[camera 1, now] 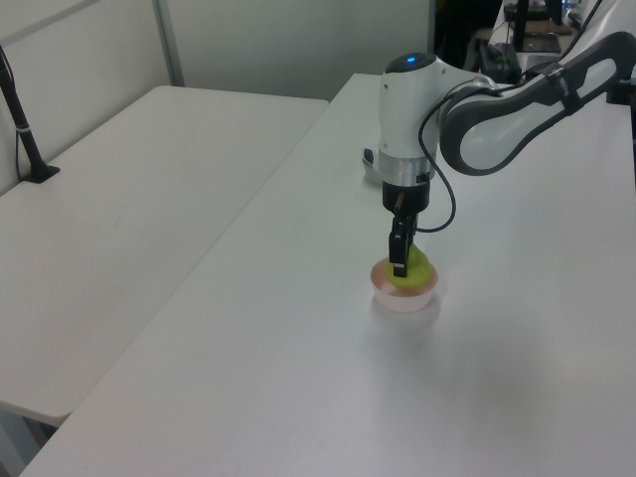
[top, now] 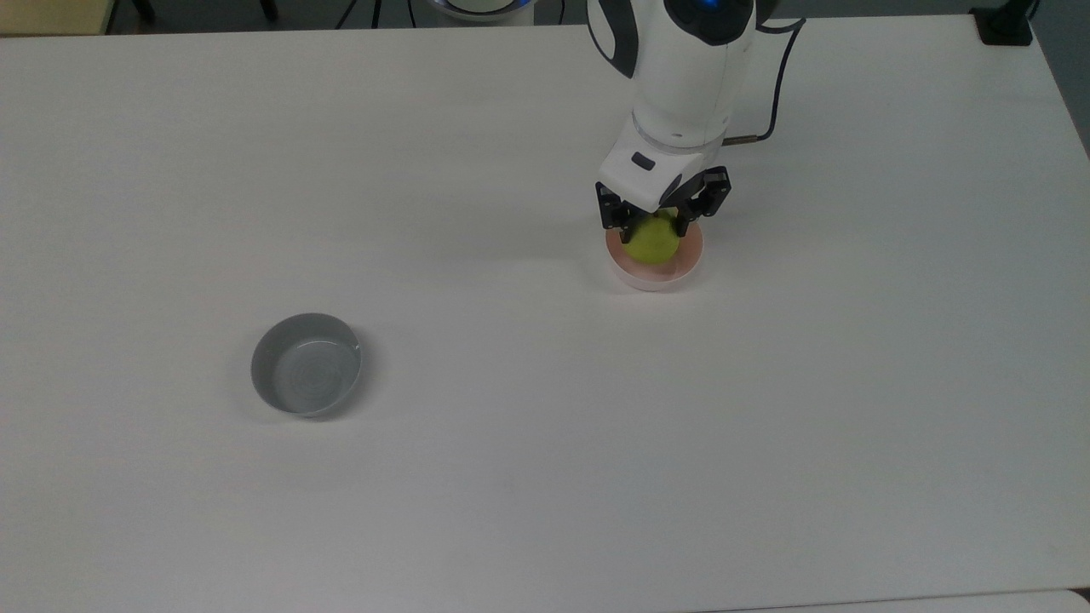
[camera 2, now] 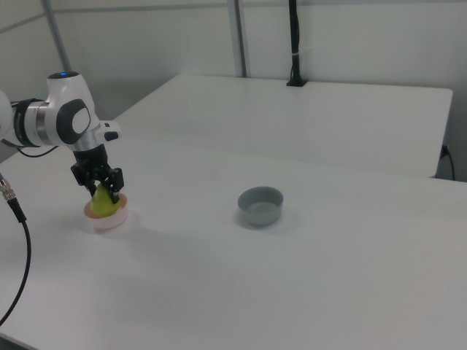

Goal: Place the pear in the bowl
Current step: 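Lower the pear into the pink bowl and open the gripper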

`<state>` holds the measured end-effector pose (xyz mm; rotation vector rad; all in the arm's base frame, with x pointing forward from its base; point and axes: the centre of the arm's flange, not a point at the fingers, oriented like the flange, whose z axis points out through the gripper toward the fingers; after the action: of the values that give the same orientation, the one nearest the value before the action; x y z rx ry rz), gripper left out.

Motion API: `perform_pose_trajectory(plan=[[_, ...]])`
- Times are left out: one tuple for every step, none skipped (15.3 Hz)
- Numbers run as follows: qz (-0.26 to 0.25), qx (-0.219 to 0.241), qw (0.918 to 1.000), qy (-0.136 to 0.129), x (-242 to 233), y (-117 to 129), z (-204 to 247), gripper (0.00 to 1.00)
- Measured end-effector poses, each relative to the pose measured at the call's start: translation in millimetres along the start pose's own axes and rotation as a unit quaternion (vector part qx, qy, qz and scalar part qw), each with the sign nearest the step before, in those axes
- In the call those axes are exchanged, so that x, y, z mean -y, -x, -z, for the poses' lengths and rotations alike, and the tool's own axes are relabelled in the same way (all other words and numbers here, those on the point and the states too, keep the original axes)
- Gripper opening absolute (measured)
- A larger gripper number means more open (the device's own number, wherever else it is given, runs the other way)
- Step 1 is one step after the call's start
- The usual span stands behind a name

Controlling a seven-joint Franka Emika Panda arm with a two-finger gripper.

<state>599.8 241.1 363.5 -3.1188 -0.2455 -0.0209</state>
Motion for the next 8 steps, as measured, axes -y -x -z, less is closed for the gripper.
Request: perform_pose_trajectory(plan=[[0.000,0.000,1.0000,0.002,1.2,0.3,-0.7,0.67],[-0.001,0.000,1.0000,0.003,2.1,0.4,-0.9,0.67],[-0.003,-0.001,1.0000,0.004,2.3,0.4,-0.6,0.71],[-0.008,-0.001,1.0000,0.004,2.1,0.1,-0.2,0.71],[-0.012,-0.002,0.9999,0.004,1.8,-0.2,0.3,0.77],[-0.017,-0.002,0.9998,0.005,1.3,-0.6,0.8,0.83],[-0.020,-0.003,0.9998,0.005,0.9,-1.1,1.6,0.93],[-0.021,-0.005,0.9997,0.005,0.7,-1.7,3.0,0.99]])
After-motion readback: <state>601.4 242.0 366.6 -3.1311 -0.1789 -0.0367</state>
